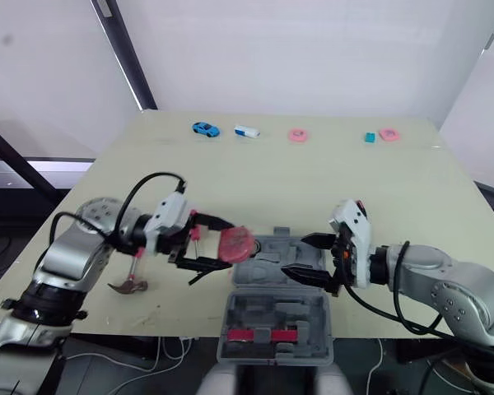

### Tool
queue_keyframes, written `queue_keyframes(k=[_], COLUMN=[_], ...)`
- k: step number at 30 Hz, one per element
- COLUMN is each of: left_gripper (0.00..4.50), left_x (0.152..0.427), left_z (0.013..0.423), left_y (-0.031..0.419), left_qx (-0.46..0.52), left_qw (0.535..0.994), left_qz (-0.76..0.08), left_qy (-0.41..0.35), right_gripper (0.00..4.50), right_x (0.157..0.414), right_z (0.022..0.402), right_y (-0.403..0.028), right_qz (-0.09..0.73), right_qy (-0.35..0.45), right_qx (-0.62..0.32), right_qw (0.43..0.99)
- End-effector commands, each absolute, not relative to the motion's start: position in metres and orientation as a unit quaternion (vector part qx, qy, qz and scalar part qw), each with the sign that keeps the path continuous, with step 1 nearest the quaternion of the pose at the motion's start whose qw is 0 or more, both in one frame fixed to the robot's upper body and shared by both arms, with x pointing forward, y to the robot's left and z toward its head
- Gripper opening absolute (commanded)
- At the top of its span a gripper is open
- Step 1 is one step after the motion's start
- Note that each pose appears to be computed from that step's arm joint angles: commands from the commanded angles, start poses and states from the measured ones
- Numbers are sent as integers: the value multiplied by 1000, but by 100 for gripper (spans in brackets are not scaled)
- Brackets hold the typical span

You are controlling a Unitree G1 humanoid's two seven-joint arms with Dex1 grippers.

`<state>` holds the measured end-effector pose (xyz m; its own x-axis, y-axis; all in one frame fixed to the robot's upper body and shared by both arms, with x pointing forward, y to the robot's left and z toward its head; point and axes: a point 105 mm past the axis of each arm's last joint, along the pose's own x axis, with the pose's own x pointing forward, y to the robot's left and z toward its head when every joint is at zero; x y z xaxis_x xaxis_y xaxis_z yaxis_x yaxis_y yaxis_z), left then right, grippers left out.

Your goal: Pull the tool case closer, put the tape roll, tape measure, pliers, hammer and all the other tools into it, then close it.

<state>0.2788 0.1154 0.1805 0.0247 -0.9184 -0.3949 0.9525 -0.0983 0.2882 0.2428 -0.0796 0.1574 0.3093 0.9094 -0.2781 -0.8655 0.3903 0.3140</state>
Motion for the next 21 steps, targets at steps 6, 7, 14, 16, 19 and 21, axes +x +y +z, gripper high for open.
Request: queue_keyframes(k=[6,7,14,16,19,21], left_gripper=[301,301,301,301,301,301], left_x=[282,282,282,282,283,283], left_z=[196,197,195,195,194,193], left_y=[80,79,80,79,78,78], left_qx=[302,308,321,320,322,323], left_qw=[625,621,615,616,621,621], left_qz=[-720,-721,-721,-719,-715,-714], left_qy=[3,2,-4,-7,-11,-11], right_gripper=[450,450,450,450,397,333], right_x=[253,253,256,257,257,257], right_z=[184,186,198,195,191,189], right_y=[-62,-61,-62,-62,-60,-58], right_qz=[548,545,523,517,511,511], right_qy=[256,260,276,282,289,293], right_qx=[204,214,281,280,281,283], right_qw=[769,768,756,758,759,757])
